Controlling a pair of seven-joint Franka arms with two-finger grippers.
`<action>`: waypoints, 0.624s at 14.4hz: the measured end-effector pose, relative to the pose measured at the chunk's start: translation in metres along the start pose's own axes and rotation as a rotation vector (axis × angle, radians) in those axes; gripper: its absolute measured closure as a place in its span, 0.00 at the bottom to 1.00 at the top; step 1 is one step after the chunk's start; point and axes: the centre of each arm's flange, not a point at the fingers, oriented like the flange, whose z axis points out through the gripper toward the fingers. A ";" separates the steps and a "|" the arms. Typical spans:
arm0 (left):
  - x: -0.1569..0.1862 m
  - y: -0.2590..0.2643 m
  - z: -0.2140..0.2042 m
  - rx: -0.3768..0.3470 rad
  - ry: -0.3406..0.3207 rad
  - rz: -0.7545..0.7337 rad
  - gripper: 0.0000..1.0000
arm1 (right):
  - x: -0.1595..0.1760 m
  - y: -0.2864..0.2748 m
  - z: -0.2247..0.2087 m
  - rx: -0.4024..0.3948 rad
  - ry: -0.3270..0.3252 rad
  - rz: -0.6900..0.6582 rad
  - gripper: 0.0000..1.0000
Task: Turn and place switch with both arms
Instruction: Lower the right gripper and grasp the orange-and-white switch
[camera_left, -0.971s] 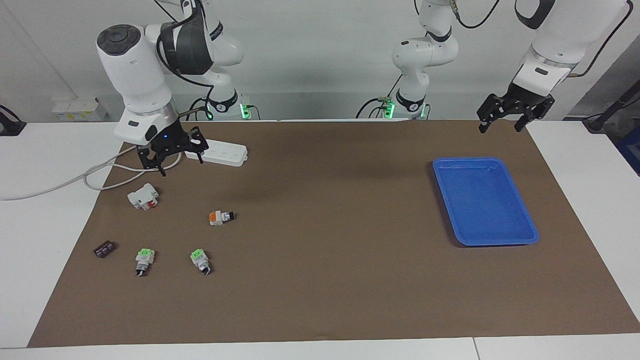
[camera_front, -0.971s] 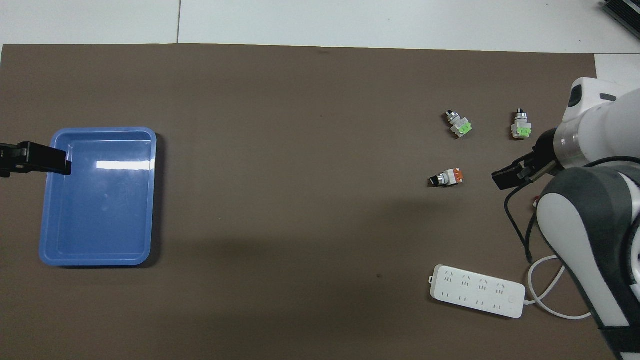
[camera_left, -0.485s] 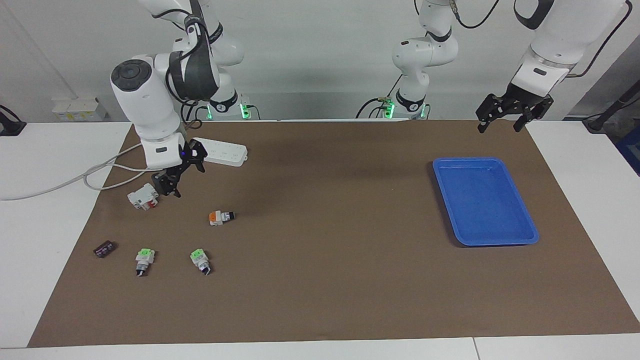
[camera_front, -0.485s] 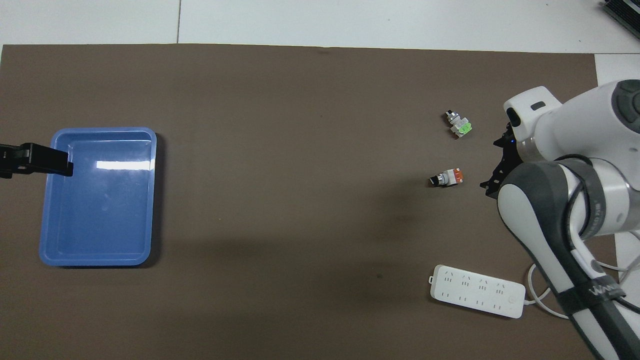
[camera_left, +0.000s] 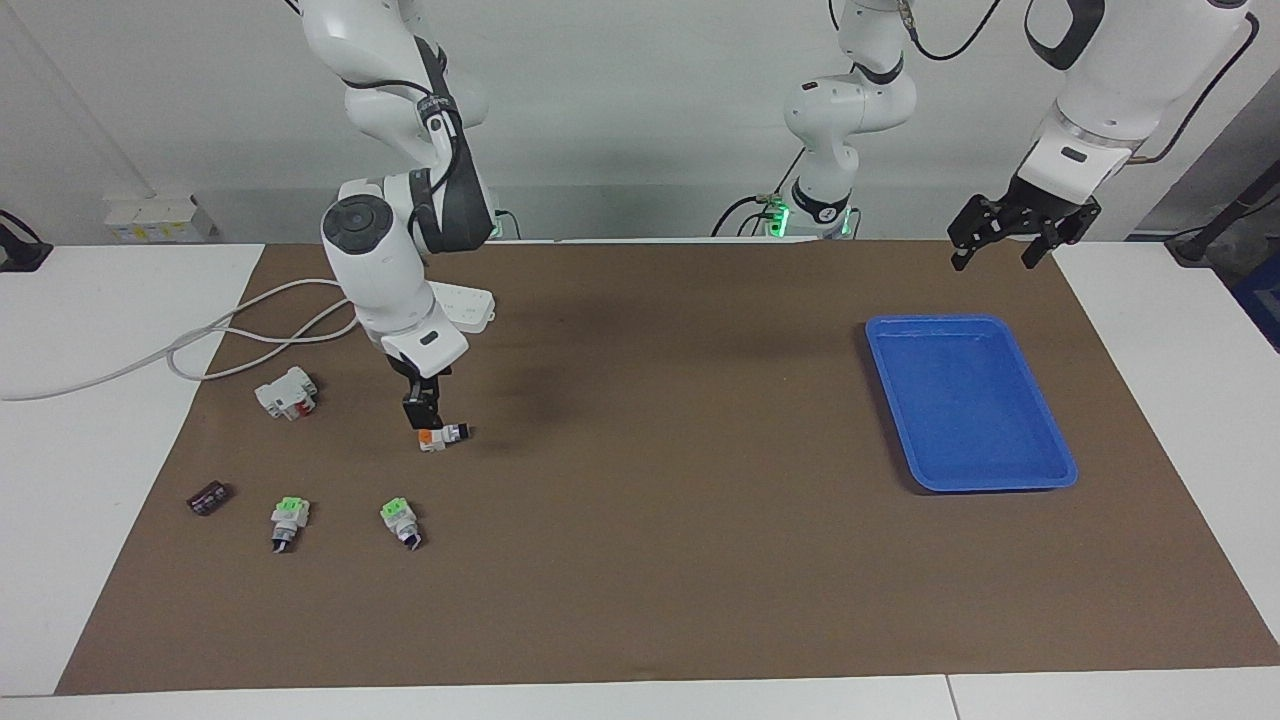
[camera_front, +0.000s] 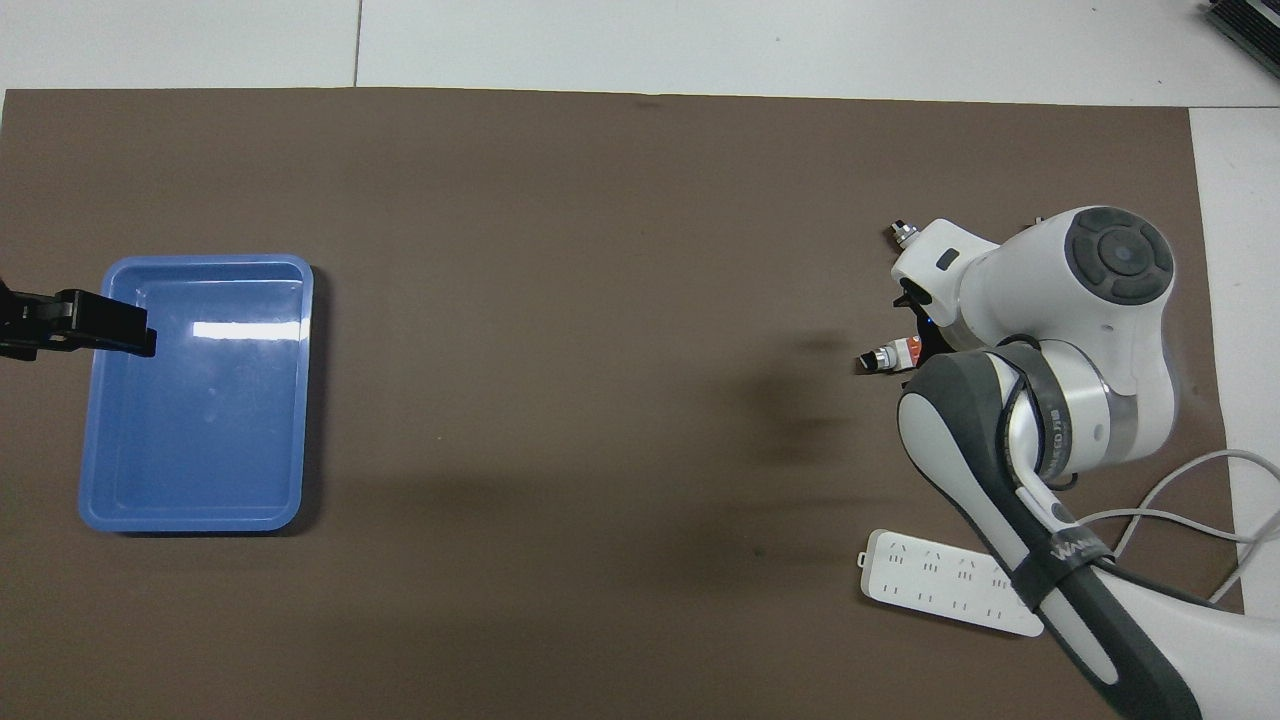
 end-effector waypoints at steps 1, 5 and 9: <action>0.000 0.002 0.002 0.000 -0.005 0.003 0.00 | -0.004 0.001 0.005 0.005 0.012 -0.031 0.00; 0.001 0.005 0.003 0.001 0.000 0.009 0.00 | -0.017 0.006 0.023 0.000 0.044 -0.115 0.00; 0.001 0.005 0.003 0.001 0.002 0.009 0.00 | -0.024 0.001 0.048 -0.013 0.041 -0.188 0.00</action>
